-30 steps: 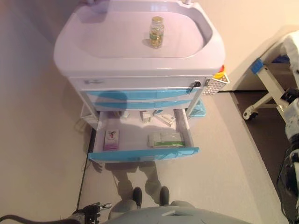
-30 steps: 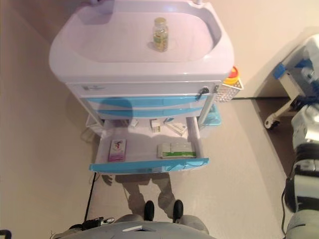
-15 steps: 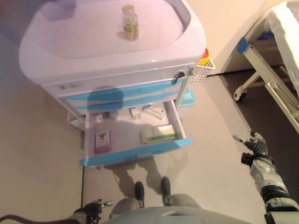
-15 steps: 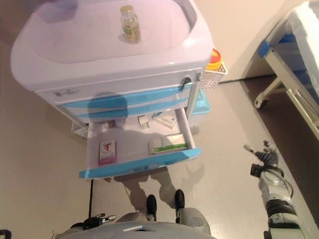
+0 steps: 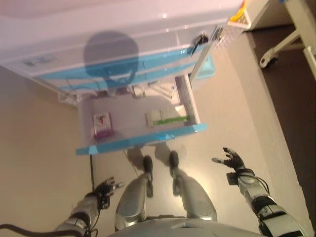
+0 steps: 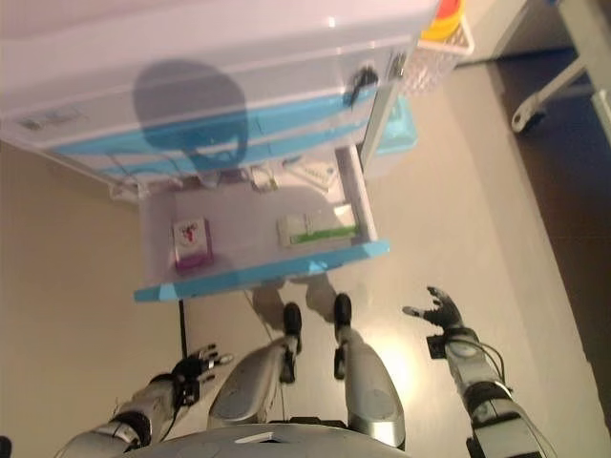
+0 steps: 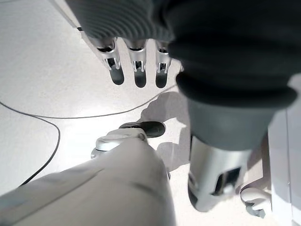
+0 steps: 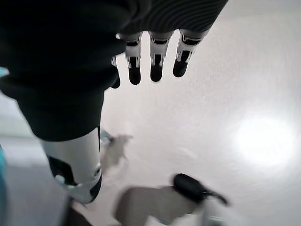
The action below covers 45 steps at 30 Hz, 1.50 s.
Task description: Open the drawer and pick up the medicine
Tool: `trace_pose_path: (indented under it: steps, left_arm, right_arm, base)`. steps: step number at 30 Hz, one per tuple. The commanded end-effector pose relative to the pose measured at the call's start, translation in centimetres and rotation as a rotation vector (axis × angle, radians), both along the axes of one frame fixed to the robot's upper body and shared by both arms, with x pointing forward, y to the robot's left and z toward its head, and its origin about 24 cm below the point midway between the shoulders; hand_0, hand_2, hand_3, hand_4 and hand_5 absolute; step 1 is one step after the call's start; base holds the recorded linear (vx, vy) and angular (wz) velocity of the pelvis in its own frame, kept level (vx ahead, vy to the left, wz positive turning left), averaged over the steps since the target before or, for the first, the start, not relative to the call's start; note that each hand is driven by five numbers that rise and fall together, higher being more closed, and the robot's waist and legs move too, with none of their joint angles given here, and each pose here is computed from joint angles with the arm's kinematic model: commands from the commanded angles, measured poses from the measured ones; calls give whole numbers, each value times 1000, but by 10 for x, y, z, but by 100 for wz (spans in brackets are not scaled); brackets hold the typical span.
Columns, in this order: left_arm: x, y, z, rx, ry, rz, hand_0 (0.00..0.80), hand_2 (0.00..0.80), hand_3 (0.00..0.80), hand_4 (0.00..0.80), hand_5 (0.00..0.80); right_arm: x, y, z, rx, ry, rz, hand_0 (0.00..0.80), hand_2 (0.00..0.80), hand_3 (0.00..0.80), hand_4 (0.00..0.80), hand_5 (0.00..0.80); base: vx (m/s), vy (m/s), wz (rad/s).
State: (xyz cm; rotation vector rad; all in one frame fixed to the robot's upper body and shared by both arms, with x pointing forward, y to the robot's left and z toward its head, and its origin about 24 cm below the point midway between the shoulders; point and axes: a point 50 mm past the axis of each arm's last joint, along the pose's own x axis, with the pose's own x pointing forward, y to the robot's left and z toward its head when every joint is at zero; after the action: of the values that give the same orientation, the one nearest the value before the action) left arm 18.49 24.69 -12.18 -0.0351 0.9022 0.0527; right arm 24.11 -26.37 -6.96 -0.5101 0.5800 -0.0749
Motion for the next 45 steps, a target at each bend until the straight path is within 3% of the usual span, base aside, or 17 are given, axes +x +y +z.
trace_pose_path:
  steps: [1, 14, 23, 33, 45]
  left_arm:
    - [-12, 1, -4, 39, 16, -26, 0, 0, 0, 0, 0]
    - [20, -13, 10, 93, -89, -128, 0, 0, 0, 0, 0]
    - [43, -11, 28, 291, -178, -287, 0, 0, 0, 0, 0]
    - [96, 6, 83, 542, -320, -418, 0, 0, 0, 0, 0]
    - [142, 45, 174, 676, -483, -332, 0, 0, 0, 0, 0]
  right_arm:
    - [-7, -4, 0, -110, 16, 82, 0, 0, 0, 0, 0]
    - [-14, 6, -8, -130, 66, 168, 0, 0, 0, 0, 0]
    - [-21, -7, -8, -155, 107, 177, 0, 0, 0, 0, 0]
    - [-21, -20, -3, -186, 121, 178, 0, 0, 0, 0, 0]
    - [-31, -35, -5, -177, 146, 103, 0, 0, 0, 0, 0]
  base:
    - [-33, 52, 15]
    - [54, 66, 6]
    - [47, 84, -8]
    - [6, 75, -11]
    - [-6, 33, -7]
